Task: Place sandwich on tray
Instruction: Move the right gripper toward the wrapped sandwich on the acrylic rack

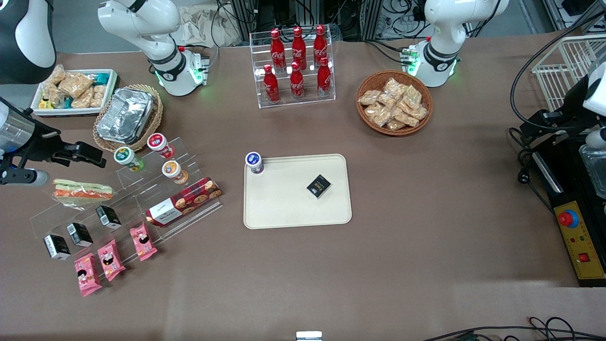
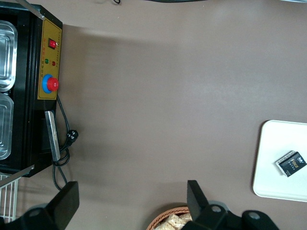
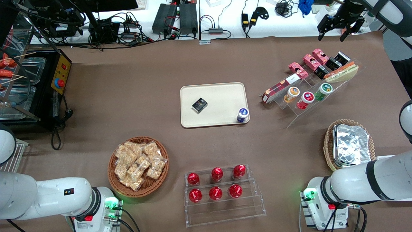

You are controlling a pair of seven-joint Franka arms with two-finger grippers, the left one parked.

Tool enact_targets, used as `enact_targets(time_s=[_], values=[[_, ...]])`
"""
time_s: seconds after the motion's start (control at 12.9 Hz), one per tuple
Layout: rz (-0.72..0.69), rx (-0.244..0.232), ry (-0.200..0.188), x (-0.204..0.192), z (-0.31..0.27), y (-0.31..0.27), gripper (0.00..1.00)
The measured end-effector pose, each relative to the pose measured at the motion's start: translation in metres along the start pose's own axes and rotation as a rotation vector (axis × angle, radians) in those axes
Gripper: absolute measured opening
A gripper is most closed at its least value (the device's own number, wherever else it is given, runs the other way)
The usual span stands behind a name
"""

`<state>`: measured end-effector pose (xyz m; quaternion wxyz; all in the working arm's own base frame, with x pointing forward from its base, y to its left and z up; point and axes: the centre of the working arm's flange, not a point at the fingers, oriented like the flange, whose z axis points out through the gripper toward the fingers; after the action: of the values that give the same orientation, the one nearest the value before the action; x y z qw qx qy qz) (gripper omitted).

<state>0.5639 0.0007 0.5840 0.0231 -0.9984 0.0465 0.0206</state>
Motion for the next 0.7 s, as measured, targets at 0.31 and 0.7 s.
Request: enact_targets(time_s=[0.31,0.7], values=[[0.0,0.001,0.014,0.0,-0.007,-0.002,0.99],[0.183,0.003,0.022,0.002,-0.01,0.008,0.99]])
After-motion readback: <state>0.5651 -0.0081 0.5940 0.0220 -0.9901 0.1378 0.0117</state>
